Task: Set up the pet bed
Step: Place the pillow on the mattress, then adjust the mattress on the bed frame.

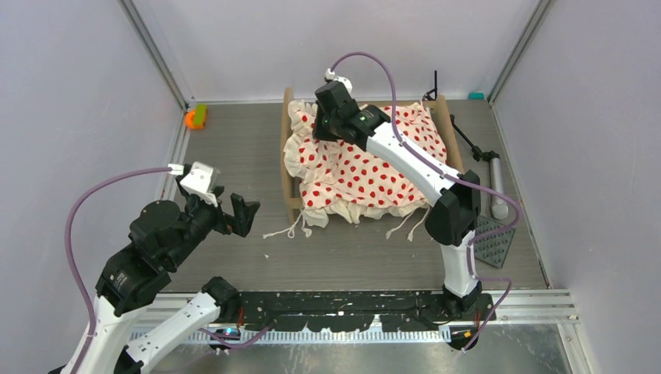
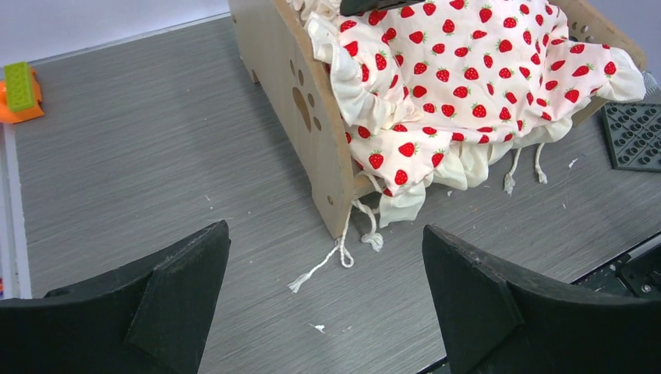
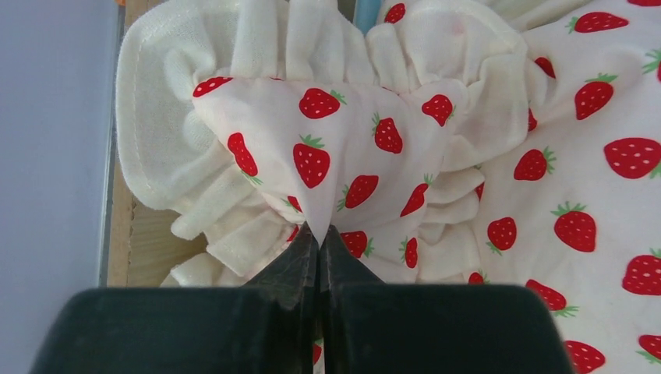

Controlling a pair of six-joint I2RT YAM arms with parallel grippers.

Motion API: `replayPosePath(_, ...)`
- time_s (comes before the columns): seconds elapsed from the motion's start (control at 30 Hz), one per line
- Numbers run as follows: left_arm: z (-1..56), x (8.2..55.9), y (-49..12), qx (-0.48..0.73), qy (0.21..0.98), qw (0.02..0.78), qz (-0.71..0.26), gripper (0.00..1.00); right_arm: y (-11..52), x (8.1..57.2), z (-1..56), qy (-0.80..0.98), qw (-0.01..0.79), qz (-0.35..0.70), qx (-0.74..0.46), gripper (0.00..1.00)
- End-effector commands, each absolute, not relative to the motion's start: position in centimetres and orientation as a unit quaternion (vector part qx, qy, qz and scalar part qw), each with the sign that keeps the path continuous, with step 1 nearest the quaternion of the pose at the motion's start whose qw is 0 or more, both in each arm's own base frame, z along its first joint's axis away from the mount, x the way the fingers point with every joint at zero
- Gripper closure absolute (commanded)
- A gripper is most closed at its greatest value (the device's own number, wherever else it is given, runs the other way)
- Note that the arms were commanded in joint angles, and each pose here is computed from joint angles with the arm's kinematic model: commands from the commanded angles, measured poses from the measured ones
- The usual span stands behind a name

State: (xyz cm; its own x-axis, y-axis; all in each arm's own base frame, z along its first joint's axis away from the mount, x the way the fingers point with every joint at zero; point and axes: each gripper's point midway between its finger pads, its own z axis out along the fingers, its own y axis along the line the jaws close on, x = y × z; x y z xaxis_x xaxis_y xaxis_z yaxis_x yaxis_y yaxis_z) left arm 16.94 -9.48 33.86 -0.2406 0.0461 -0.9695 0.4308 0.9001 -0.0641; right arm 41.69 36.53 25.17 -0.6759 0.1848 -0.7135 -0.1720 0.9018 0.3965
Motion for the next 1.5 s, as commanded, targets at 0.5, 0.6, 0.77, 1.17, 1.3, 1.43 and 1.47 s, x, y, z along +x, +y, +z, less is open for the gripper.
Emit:
replayPosePath(0.5, 33.6, 17.0, -9.4, 0.123, 0.781, 0.588, -0.171, 0.02, 34.1, 38.8, 39.0, 0.816, 0.498, 0.292, -0.027, 0.32)
replayPosePath(0.6, 33.0, 17.1, -9.1, 0.108, 0.794, 0.576, -0.161, 0.01, 30.5, 36.9, 39.5, 0.813, 0.521, 0.26, -0.02, 0.32)
replayPosePath(0.77, 31.1, 16.5, -8.5, 0.082, 0.821, 0.544, -0.155, 0.01, 23.4, 31.6, 35.1, 0.82, 0.529, 0.216, 0.016, 0.3)
replayPosePath(1.17, 29.3, 13.1, -8.2, 0.025, 0.791, 0.555, -0.256, 0.04, 15.2, 26.5, 30.7, 0.801, 0.546, 0.212, 0.12, 0.27)
replayPosePath(1.3, 33.7, 15.9, -12.5, 0.063, 0.753, 0.579, -0.307, 0.1, 17.7, 32.1, 32.6, 0.778, 0.52, 0.315, 0.156, 0.36)
replayPosePath(1.43, 36.0, 20.7, -20.4, 0.137, 0.757, 0.534, -0.351, 0.21, 19.4, 38.0, 34.0, 0.734, 0.52, 0.404, 0.168, 0.41)
replayPosePath(1.47, 36.4, 21.9, -22.2, 0.146, 0.75, 0.532, -0.364, 0.23, 19.8, 39.3, 34.1, 0.729, 0.521, 0.414, 0.163, 0.41)
